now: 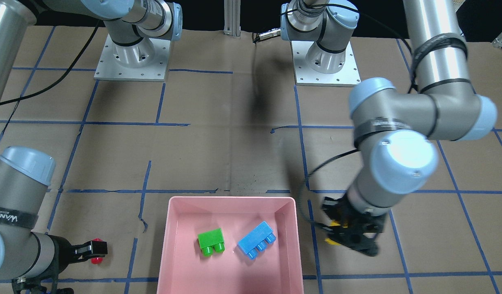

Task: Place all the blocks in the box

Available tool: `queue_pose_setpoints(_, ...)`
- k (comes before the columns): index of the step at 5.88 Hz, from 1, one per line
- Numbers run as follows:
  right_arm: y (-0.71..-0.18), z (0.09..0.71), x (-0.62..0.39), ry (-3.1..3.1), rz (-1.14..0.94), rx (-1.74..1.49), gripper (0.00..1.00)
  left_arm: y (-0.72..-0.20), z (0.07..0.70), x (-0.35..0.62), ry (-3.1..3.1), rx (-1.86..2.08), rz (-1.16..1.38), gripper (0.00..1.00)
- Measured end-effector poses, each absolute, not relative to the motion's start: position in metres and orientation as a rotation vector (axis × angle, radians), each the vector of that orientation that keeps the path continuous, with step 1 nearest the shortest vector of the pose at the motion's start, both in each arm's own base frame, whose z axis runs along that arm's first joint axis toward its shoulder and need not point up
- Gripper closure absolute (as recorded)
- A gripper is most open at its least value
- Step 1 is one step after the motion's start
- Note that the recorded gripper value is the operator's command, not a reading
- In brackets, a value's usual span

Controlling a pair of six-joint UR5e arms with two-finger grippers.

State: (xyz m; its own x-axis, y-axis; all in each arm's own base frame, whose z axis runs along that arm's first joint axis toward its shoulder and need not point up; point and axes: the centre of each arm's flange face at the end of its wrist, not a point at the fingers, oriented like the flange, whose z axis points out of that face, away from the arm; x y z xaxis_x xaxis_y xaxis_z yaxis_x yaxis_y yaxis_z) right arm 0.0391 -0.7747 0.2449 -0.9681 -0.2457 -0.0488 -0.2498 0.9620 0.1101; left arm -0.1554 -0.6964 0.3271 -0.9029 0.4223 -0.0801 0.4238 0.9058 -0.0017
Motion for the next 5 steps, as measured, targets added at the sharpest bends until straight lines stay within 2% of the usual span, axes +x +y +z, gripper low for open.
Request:
queue_pose_setpoints(1,-0.774,0.224,0.039,3.073,0.213,-0.383,0.01,-0.693,0.309,-0.218,2.989,0.689,-0.034,1.00)
queue_pose_setpoints(2,-0.770,0.206,0.039,3.071,0.229,-0.380,0.19,-0.688,0.287,-0.273,2.975,0.739,-0.041,0.50)
queue_pose_setpoints(3,-0.766,0.194,0.040,3.075,0.221,-0.377,0.41,-0.686,0.264,-0.303,2.969,0.748,-0.045,0.01)
queue_pose_setpoints(4,-0.766,0.190,0.039,3.089,0.210,-0.377,0.59,-0.686,0.253,-0.312,2.969,0.740,-0.048,0.01)
queue_pose_setpoints(5,-0.765,0.188,0.037,3.102,0.211,-0.379,0.70,-0.685,0.256,-0.311,2.970,0.730,-0.053,0.01)
